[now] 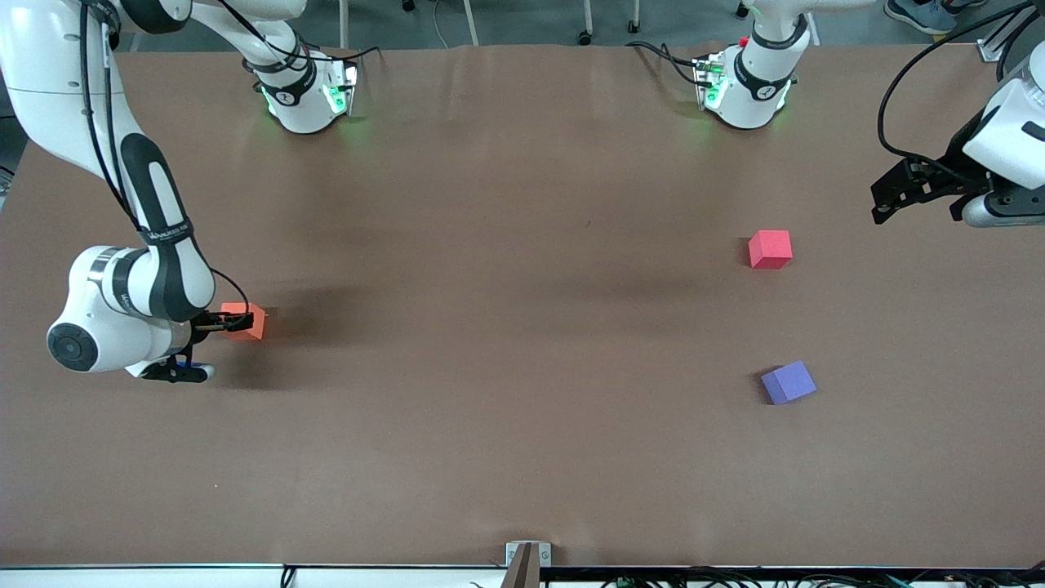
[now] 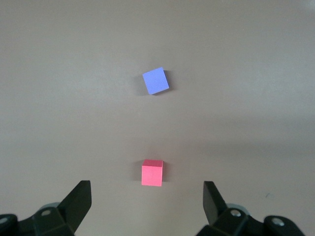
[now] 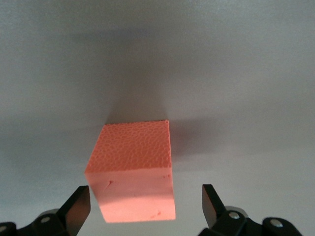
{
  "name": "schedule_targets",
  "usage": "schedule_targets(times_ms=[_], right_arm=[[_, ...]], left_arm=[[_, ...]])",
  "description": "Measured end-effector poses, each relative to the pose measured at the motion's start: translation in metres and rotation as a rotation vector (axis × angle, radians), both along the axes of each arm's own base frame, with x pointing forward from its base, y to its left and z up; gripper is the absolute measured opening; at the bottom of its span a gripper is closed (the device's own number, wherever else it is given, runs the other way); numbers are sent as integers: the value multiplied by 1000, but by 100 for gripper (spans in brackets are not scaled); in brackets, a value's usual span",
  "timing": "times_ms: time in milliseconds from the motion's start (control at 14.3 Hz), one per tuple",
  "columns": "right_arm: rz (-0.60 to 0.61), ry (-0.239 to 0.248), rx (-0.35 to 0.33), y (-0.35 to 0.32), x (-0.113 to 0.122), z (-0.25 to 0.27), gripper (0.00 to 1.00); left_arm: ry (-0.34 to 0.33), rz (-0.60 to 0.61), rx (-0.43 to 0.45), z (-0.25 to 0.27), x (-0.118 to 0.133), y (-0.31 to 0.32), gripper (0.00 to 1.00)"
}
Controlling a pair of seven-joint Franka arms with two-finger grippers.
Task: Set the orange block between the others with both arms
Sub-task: 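Lift the orange cube and carry it toward the table middle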
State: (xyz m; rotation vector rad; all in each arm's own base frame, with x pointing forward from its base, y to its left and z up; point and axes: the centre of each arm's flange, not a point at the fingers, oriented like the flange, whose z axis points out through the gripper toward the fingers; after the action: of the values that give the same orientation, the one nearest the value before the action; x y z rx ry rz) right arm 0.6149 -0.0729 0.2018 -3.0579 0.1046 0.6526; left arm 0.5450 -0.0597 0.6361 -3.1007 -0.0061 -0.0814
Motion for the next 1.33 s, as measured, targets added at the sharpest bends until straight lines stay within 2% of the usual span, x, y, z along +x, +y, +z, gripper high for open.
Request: schedule_targets(times_ms=[210, 280, 489, 629, 769, 978, 1118, 1328], right_arm=[[1, 10, 0, 0, -1, -13, 96], [2, 14, 1, 1, -2, -16, 89], [2, 11, 4, 3, 0, -14, 58], [9, 2, 7, 7, 7, -4, 58], [43, -11, 21, 27, 26, 26, 57], [197, -68, 47, 128, 58, 96, 57], [325, -102, 59, 213, 56, 121, 57], [541, -147, 98, 316, 35, 125, 57]], left_arm=[[0, 2, 0, 0, 0, 1, 100], [0, 2, 0, 0, 0, 1, 100], [0, 2, 0, 0, 0, 1, 100], [1, 2, 0, 0, 0, 1, 100], [1, 2, 0, 0, 0, 1, 100], [1, 3, 0, 0, 0, 2, 100], [2, 3, 0, -1, 0, 2, 100], [2, 3, 0, -1, 0, 2, 100]])
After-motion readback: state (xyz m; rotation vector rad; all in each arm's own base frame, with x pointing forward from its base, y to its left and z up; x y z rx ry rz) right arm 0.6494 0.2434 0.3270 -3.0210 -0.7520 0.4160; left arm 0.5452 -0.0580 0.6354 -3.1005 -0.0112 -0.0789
